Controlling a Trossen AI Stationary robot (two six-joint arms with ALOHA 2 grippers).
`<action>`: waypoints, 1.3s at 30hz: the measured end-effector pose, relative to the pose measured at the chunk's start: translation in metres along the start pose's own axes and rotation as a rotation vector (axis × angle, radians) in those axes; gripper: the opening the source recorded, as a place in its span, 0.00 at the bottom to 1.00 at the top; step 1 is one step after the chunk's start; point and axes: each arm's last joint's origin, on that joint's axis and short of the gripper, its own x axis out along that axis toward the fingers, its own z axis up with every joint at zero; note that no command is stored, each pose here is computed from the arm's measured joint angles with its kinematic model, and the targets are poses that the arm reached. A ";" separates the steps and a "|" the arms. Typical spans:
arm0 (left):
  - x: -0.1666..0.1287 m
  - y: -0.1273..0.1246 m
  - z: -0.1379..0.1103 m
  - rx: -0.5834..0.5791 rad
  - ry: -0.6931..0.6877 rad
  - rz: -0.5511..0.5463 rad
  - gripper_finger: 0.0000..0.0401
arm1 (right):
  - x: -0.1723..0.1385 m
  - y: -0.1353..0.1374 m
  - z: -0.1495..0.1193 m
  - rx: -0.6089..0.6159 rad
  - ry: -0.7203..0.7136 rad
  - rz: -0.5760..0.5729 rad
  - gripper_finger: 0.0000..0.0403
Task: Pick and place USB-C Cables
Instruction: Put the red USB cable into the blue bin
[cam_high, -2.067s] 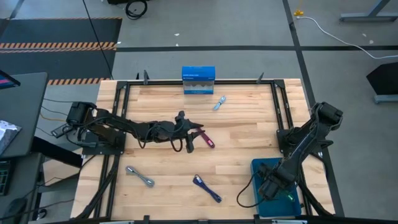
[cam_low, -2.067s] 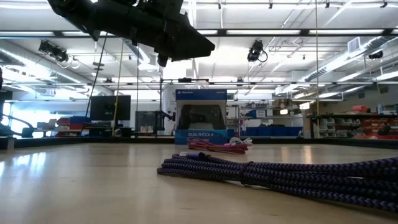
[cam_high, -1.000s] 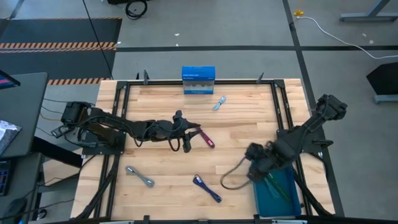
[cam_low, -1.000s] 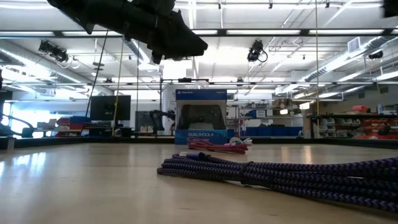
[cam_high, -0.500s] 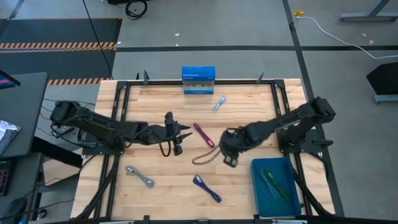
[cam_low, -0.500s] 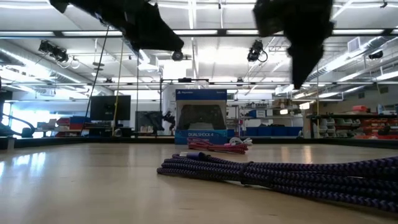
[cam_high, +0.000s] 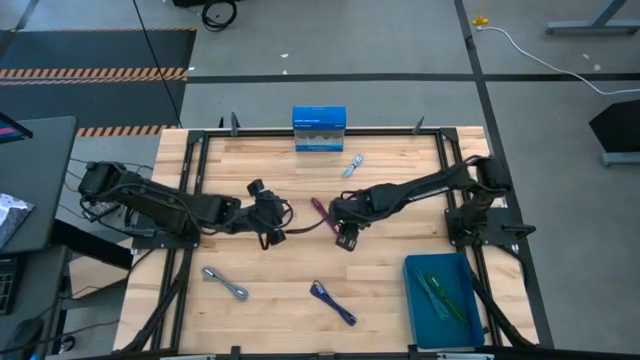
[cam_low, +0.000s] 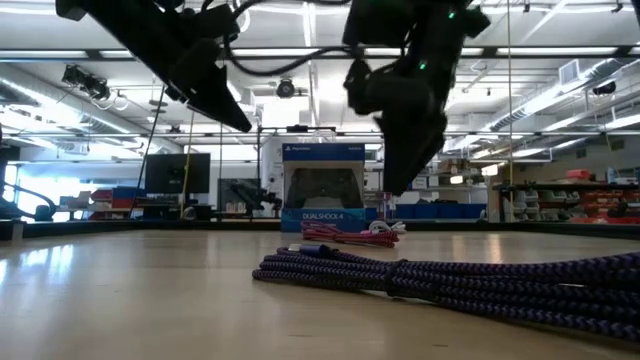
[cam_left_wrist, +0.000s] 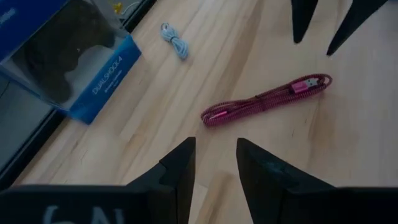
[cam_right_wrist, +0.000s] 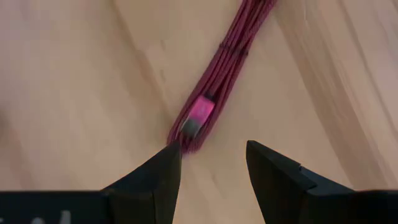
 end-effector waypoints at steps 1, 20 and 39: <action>0.000 0.000 0.000 0.000 0.001 0.002 0.31 | 0.005 -0.001 0.002 0.005 -0.004 -0.001 0.46; 0.000 -0.001 -0.001 0.002 0.010 -0.029 0.31 | 0.057 -0.008 0.010 -0.008 0.012 -0.022 0.44; 0.000 -0.001 0.001 -0.010 -0.001 -0.028 0.31 | 0.041 -0.017 -0.007 -0.054 0.178 -0.115 0.06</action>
